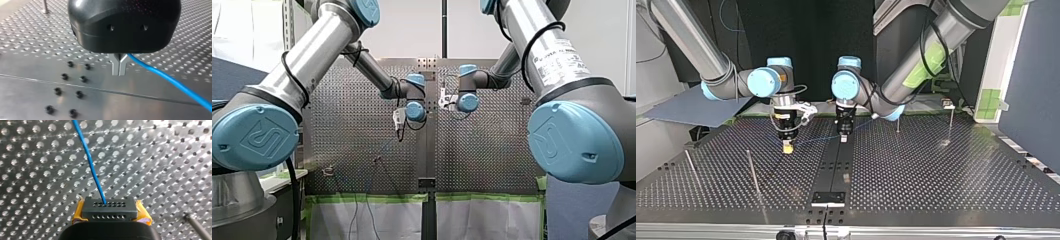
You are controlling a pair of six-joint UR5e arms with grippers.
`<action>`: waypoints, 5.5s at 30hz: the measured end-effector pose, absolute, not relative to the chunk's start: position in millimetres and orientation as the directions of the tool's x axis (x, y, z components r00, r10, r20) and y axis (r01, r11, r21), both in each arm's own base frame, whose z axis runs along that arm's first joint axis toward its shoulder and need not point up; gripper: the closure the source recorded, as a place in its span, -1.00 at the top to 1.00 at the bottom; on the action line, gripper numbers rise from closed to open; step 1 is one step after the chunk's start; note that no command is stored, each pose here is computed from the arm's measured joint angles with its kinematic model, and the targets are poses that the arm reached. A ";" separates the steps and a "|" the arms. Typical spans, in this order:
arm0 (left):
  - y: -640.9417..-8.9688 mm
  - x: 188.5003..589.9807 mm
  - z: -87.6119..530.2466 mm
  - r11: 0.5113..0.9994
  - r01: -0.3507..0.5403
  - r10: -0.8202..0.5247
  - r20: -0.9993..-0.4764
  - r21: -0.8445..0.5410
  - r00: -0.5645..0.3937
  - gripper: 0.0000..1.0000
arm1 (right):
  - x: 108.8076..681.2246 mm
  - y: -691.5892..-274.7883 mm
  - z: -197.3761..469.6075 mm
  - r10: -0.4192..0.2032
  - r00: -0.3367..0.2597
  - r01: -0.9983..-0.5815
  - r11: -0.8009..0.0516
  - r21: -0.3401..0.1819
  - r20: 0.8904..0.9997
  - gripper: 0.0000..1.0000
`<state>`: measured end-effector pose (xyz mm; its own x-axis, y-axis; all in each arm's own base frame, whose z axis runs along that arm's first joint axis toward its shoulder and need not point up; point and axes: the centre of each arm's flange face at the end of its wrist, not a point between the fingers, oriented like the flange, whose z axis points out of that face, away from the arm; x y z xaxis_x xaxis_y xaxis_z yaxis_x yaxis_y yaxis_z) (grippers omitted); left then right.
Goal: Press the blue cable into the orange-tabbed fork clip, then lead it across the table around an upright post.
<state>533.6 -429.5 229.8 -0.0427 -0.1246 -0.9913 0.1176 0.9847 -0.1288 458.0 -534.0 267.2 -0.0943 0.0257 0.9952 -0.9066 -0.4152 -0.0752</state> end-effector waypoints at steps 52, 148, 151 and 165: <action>-432.4 558.7 319.7 0.954 0.159 -0.265 -0.962 -0.253 0.061 -1.00 | 484.6 -527.1 417.1 0.178 -0.176 -0.884 -0.461 -0.076 0.968 -1.00; -544.9 605.5 427.8 0.703 0.436 -0.599 -0.798 -0.562 -0.064 -1.00 | 294.6 -624.2 454.5 0.206 -0.158 -0.976 -0.182 -0.121 0.966 -1.00; -544.5 605.7 422.6 0.706 0.432 -0.594 -0.801 -0.561 -0.068 -1.00 | 290.7 -625.2 450.0 0.199 -0.156 -0.977 -0.176 -0.121 0.967 -1.00; -542.2 607.1 378.7 0.727 0.410 -0.567 -0.819 -0.551 -0.094 -1.00 | 285.4 -625.6 429.3 0.166 -0.147 -0.978 -0.173 -0.118 0.975 -1.00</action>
